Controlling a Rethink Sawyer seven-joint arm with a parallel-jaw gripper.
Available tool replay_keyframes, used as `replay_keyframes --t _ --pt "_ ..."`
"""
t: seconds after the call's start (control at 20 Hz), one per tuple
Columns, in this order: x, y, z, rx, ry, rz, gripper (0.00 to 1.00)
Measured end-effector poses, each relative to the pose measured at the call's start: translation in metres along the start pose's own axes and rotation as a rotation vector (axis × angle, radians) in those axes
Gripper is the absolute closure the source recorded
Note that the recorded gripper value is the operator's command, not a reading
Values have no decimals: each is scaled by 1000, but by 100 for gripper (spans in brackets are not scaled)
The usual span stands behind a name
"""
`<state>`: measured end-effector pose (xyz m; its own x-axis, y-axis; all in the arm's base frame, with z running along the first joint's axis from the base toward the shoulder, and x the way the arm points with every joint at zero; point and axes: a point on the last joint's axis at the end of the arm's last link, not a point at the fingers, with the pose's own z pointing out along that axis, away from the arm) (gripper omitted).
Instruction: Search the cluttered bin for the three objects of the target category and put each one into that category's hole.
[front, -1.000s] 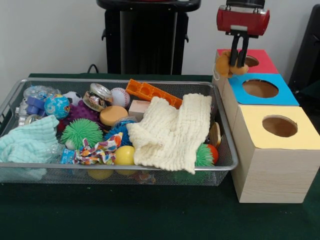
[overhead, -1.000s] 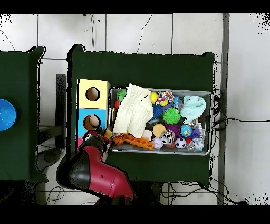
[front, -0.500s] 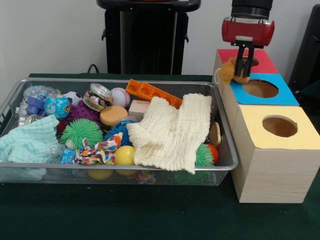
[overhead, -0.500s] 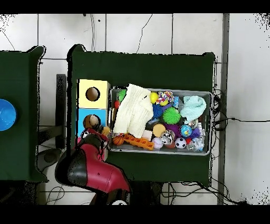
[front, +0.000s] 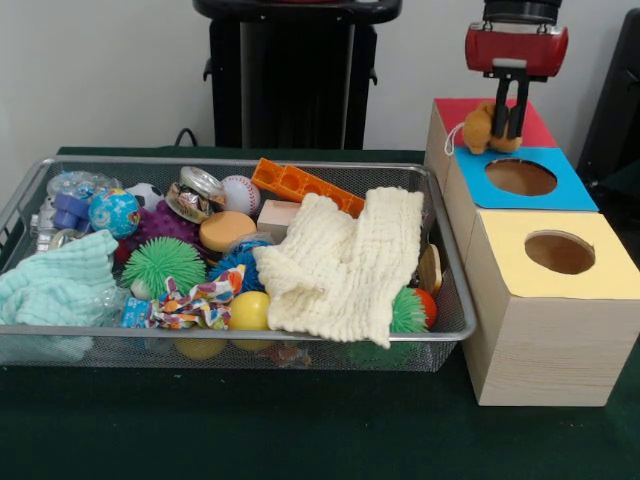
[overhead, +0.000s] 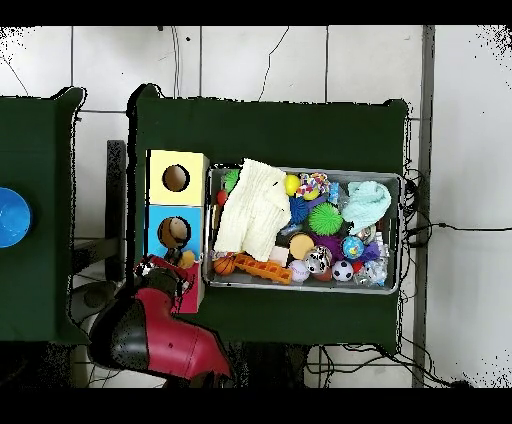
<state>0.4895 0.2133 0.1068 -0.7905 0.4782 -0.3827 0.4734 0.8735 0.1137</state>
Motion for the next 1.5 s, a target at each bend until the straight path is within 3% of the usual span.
replay_keyframes --t 0.85,1.5 --pt "22 -17 4 -17 -113 61 100" --pt "42 -14 4 -48 -195 39 100"
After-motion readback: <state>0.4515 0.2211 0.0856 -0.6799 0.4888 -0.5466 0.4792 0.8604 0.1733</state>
